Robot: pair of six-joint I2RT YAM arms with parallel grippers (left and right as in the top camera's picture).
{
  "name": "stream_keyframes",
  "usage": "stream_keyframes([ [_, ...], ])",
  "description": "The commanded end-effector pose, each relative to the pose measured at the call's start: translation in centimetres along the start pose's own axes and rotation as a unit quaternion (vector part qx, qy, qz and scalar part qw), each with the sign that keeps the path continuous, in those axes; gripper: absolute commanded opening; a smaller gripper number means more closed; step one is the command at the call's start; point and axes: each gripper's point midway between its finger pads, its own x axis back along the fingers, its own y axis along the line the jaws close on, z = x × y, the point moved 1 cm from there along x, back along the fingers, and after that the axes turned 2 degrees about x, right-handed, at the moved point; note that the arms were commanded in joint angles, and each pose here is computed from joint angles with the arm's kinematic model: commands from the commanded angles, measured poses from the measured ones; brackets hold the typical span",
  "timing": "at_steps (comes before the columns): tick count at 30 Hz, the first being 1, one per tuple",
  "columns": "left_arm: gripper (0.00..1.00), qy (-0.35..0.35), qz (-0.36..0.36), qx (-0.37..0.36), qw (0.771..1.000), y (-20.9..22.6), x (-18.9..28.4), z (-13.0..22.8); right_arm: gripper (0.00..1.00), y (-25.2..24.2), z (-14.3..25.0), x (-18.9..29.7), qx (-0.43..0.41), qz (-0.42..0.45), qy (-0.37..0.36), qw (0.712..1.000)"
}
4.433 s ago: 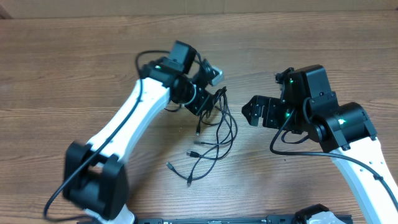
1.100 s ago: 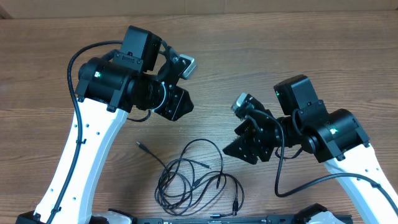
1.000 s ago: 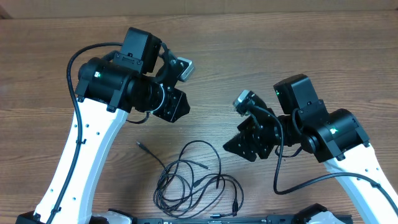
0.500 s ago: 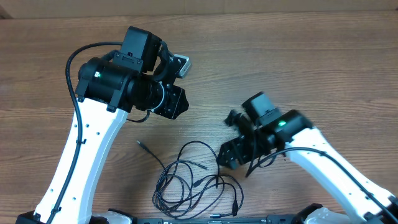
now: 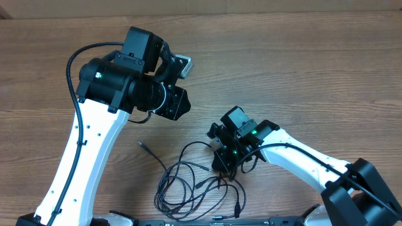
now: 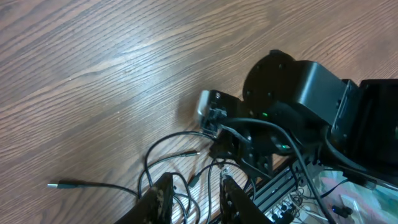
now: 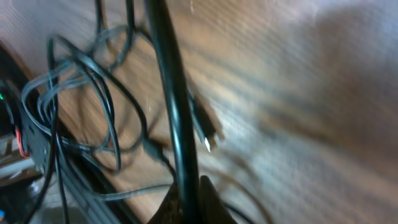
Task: Untangle cables
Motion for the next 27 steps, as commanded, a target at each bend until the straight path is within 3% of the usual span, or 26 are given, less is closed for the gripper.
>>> stream_keyframes([
  [1,0.25,-0.006,-0.001,0.004,1.0,0.0,0.2,-0.2,0.04,-0.1,-2.2,0.8,0.009,0.008,-0.039,0.999],
  [6,0.26,-0.007,-0.001,0.004,1.0,0.0,0.2,-0.2,0.04,-1.4,-8.1,5.0,0.006,0.027,-0.135,0.99],
  [14,0.27,-0.011,-0.001,0.002,1.0,-0.1,0.2,-0.5,0.04,-6.8,-16.3,17.9,-0.084,0.09,-0.309,0.943],
  [23,0.28,-0.023,0.002,-0.003,1.0,-0.2,0.2,-1.1,0.04,-7.9,-20.2,31.2,-0.097,0.111,-0.449,0.881],
  [27,0.28,-0.026,0.002,-0.004,1.0,-0.2,0.2,-1.2,0.04,-7.6,-20.6,34.7,-0.107,0.109,-0.483,0.862],
])
